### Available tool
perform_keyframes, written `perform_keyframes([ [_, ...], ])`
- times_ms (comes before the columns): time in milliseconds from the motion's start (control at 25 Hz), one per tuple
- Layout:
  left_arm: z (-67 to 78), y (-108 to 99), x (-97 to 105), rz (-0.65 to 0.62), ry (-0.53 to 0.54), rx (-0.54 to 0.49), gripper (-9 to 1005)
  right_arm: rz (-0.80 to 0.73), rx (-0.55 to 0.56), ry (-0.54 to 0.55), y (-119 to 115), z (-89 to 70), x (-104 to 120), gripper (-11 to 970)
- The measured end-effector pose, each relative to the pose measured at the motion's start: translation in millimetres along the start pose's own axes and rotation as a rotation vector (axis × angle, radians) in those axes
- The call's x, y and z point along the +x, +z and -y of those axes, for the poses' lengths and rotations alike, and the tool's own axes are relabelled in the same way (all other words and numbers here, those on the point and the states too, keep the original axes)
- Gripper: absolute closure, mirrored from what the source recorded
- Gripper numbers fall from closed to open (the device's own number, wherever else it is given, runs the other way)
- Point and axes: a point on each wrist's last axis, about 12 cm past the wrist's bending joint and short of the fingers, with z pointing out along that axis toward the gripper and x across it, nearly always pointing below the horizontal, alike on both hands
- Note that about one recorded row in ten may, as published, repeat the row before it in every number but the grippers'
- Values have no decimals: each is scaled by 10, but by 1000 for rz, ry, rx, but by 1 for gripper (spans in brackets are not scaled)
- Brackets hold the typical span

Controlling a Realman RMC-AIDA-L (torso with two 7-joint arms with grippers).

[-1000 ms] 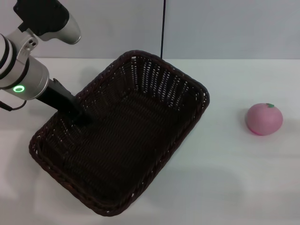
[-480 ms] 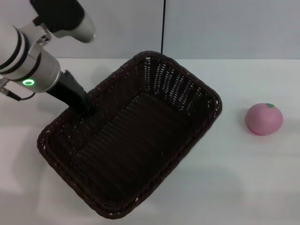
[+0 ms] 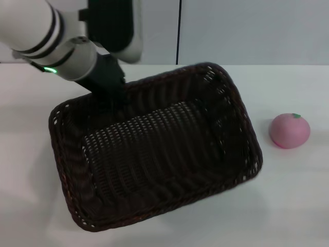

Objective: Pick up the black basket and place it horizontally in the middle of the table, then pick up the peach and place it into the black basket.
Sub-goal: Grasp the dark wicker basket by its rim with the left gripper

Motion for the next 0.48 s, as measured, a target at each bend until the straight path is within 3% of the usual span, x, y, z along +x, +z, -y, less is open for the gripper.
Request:
perform_keyframes([
  [40,0,0,0,0,0,0,775,0,0,0,0,0,0,242],
  [160,65,37,-150,-2,139,13,775,-1,2,1,-7,0,1,242],
  [480,168,92,-288,3,252,27,774,-8,15,3,-53,8,2,242],
])
